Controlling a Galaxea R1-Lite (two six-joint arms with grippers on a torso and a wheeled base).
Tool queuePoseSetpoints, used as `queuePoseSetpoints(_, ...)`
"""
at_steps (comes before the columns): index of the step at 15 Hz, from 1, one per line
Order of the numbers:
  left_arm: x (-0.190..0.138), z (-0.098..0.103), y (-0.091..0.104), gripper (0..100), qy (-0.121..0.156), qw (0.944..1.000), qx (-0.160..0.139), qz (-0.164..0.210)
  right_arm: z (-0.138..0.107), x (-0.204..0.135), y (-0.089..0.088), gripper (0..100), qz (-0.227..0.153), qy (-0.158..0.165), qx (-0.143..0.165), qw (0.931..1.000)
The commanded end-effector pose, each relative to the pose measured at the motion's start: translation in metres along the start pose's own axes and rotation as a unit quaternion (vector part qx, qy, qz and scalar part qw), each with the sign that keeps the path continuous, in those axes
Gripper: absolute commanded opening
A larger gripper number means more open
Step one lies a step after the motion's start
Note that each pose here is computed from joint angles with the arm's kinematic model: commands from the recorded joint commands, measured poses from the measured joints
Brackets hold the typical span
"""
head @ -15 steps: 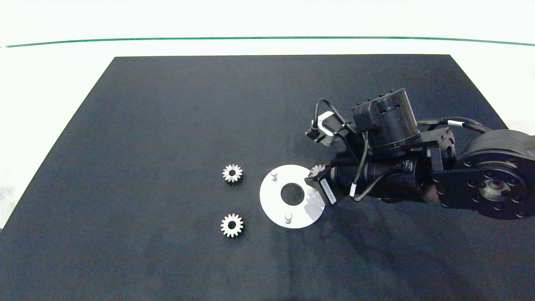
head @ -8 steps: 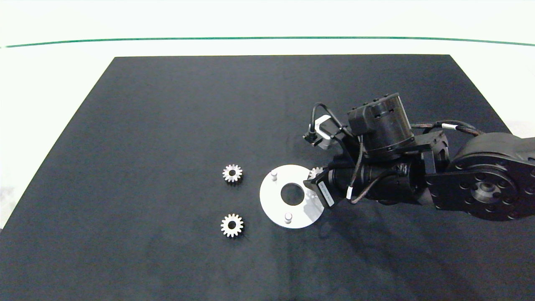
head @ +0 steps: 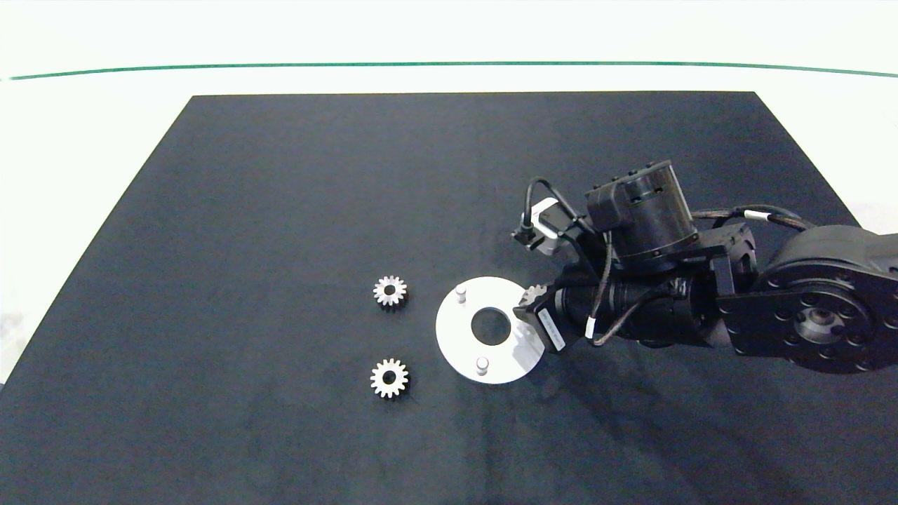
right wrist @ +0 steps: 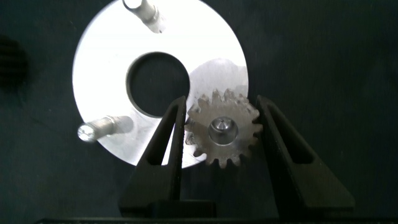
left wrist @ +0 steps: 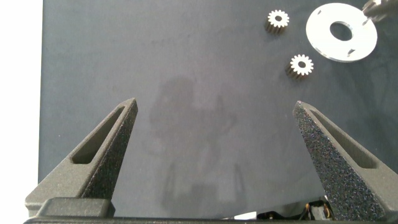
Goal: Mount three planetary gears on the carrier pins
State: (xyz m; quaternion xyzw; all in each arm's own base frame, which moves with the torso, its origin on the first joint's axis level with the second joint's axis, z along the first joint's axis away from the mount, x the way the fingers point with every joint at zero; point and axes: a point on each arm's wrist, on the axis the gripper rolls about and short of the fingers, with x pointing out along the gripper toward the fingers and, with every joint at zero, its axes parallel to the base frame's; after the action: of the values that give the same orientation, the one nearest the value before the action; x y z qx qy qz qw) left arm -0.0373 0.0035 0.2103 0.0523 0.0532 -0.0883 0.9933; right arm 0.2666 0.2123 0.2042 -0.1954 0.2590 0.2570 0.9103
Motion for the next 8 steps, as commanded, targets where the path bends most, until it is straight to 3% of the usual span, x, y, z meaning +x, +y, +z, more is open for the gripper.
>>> queuePoseSetpoints(1,0.0002,0.0001,0.0000,100,0.001,1.0000,0.000,0.000,-0.0033,0.0001,0.0004,0,0.000,0.004,-0.001,1.0000)
queuePoseSetpoints(5,0.0002,0.0003,0.0000,100,0.001,1.0000,0.000,0.001,-0.0046,0.0030,0.0005,0,-0.001,0.008,-0.001,1.0000)
queuePoseSetpoints(6,-0.0001,0.0008,0.0001,100,-0.001,1.0000,0.000,0.000,-0.0042,0.0029,0.0004,100,-0.002,0.007,-0.001,1.0000)
queuePoseSetpoints(8,-0.0003,0.0010,0.0001,100,-0.001,1.0000,0.000,0.000,-0.0046,0.0035,-0.0003,100,-0.010,0.009,-0.001,0.9999)
